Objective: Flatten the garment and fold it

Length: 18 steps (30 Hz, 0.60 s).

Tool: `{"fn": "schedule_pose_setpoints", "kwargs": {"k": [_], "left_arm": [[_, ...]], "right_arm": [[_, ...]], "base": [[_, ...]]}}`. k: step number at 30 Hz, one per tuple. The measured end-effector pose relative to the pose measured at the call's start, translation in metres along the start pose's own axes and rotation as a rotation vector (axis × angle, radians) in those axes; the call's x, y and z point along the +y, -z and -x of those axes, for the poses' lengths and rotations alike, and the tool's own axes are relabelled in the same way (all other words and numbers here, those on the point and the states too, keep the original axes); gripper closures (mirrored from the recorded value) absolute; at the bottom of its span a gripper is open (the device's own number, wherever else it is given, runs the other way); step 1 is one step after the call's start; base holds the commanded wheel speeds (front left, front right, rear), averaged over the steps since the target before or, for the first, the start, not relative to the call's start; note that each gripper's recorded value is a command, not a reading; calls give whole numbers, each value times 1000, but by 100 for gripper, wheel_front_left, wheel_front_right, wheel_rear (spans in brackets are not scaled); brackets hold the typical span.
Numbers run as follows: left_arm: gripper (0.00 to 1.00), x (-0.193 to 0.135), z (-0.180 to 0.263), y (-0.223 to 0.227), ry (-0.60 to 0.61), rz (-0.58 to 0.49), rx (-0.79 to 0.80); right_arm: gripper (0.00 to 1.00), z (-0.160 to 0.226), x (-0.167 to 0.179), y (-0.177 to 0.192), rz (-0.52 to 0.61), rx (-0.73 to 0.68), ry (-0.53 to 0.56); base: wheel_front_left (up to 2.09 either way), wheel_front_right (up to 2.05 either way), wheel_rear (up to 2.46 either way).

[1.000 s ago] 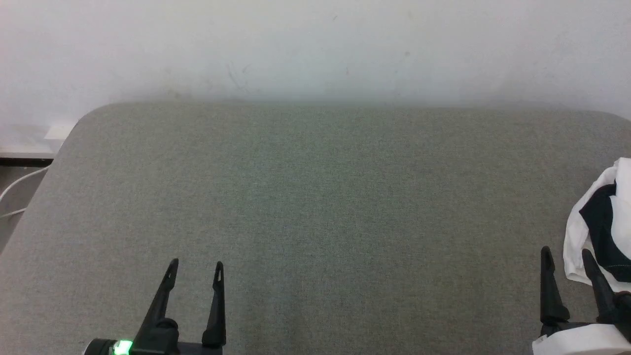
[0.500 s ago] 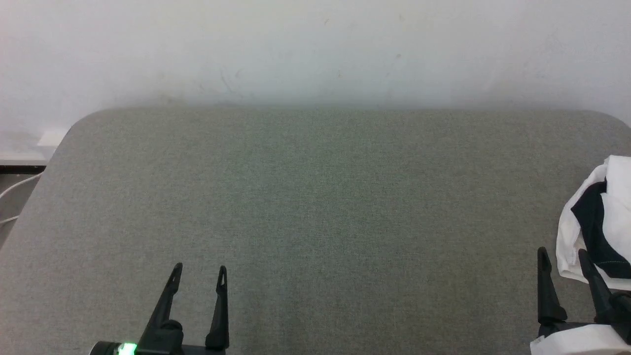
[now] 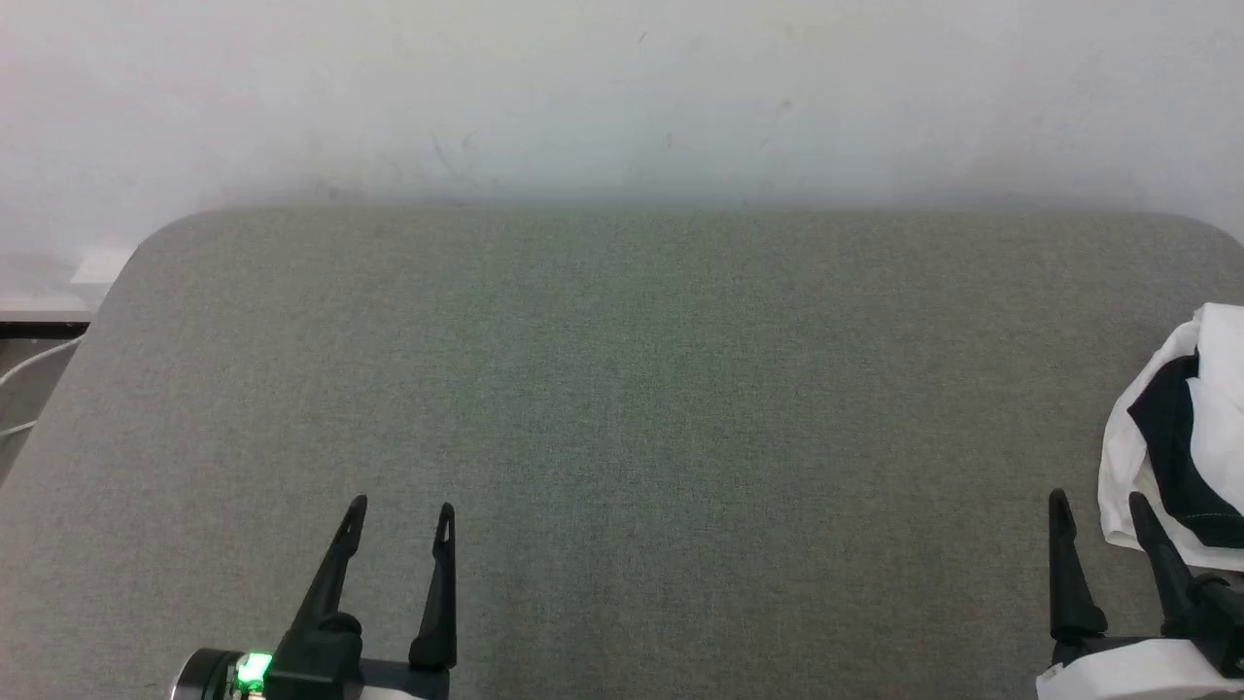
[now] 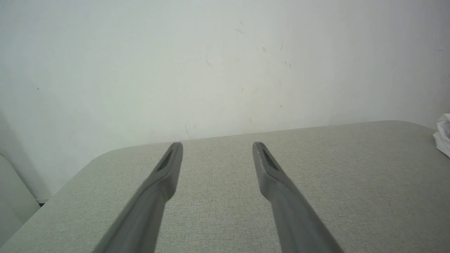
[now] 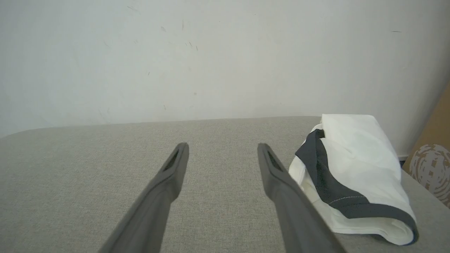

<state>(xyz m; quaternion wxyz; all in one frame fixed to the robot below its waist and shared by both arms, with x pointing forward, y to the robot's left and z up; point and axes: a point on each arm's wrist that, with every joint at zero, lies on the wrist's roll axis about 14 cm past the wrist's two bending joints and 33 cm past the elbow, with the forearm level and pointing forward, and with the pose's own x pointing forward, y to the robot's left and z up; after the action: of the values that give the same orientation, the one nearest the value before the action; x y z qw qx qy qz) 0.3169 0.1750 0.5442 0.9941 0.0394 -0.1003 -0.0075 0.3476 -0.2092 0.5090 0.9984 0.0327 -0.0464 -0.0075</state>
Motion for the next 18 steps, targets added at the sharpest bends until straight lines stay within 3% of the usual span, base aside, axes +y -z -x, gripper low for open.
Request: {"fn": "schedule_pose_setpoints", "kwargs": {"k": [1,2,18], "left_arm": [[0,0,0,0,0,3,1],[100,0,0,0,0,3,2],[100,0,-1,6,-2,3,32]], "right_arm": [[0,0,1,1,-1,3,-3],[100,0,1,1,-1,3,-3],[100,0,4,4,1,24,-12]], "base": [[0,0,0],[0,0,0],[0,0,0]]}}
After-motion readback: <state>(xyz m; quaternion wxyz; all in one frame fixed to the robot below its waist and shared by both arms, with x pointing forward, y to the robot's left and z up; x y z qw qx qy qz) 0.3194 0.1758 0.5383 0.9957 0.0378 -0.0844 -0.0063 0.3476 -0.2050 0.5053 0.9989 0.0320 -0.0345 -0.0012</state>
